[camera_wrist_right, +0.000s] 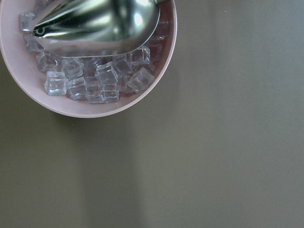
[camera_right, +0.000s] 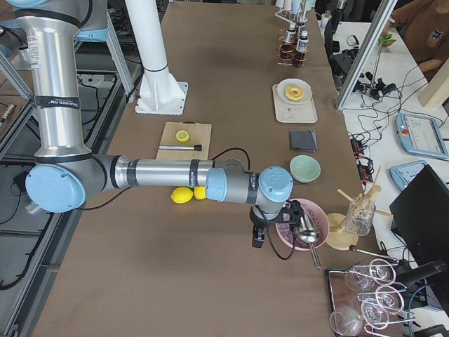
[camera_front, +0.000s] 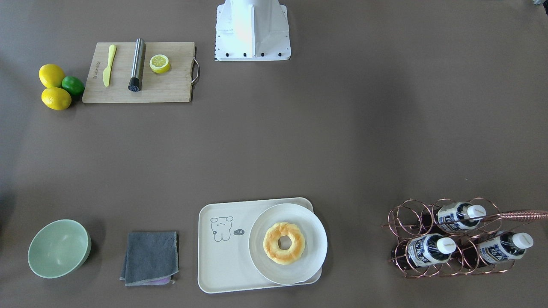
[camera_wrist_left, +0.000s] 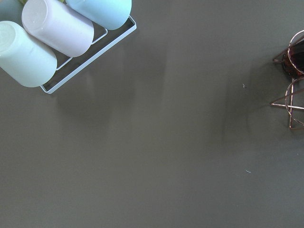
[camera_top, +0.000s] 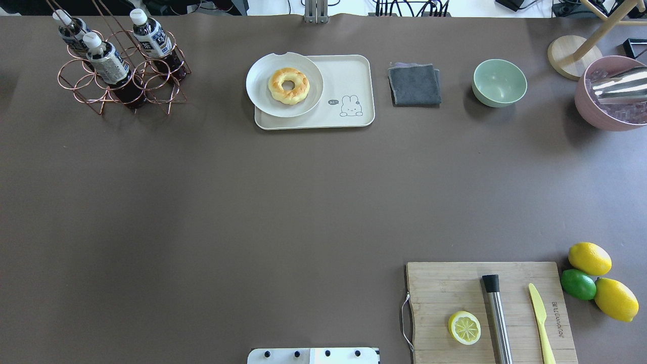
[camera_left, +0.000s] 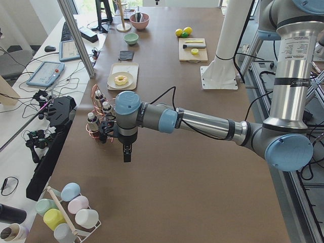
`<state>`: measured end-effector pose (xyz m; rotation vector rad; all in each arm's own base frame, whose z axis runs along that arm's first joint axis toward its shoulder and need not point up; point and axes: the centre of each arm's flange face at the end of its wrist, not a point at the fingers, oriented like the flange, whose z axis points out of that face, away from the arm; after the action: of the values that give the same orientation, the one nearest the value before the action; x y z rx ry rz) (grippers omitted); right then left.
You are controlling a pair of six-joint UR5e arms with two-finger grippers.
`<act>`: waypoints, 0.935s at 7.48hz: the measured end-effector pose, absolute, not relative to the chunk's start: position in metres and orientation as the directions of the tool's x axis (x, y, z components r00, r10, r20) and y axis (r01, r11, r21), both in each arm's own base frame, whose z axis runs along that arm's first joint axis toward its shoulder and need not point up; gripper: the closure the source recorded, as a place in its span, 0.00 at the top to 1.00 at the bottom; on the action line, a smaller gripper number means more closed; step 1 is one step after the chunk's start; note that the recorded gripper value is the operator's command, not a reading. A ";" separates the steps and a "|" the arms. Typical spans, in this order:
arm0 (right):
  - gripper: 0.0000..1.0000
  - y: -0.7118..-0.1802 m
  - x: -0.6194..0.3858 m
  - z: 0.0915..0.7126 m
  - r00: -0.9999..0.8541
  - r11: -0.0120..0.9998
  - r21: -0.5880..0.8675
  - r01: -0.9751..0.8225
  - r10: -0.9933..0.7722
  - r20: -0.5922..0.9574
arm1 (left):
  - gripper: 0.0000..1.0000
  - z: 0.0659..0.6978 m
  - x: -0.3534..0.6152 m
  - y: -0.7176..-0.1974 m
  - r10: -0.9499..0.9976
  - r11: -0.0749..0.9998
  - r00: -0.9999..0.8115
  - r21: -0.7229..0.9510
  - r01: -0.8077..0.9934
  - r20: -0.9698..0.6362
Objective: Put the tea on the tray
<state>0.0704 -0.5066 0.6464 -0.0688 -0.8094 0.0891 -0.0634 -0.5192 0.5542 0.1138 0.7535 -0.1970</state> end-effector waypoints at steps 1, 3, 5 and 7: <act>1.00 -0.508 0.070 0.645 0.684 0.994 -0.094 -0.053 0.105 0.722 | 0.97 0.554 -0.063 -0.519 -0.136 0.975 0.713 0.033 0.218 -0.688; 1.00 -0.509 0.071 0.643 0.682 0.994 -0.090 -0.055 0.103 0.724 | 0.97 0.553 -0.063 -0.519 -0.133 0.976 0.712 0.035 0.217 -0.690; 1.00 -0.506 0.074 0.644 0.683 0.994 -0.091 -0.060 0.108 0.722 | 0.97 0.544 -0.053 -0.521 -0.104 0.978 0.712 0.057 0.199 -0.695; 1.00 -0.499 0.079 0.643 0.682 0.994 -0.088 -0.071 0.113 0.723 | 0.97 0.522 -0.046 -0.520 -0.043 0.974 0.710 0.128 0.186 -0.703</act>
<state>0.0795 -0.4994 0.6435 -0.0545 -0.8139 0.1029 -0.0456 -0.5203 0.5218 0.1954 0.7718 -0.1284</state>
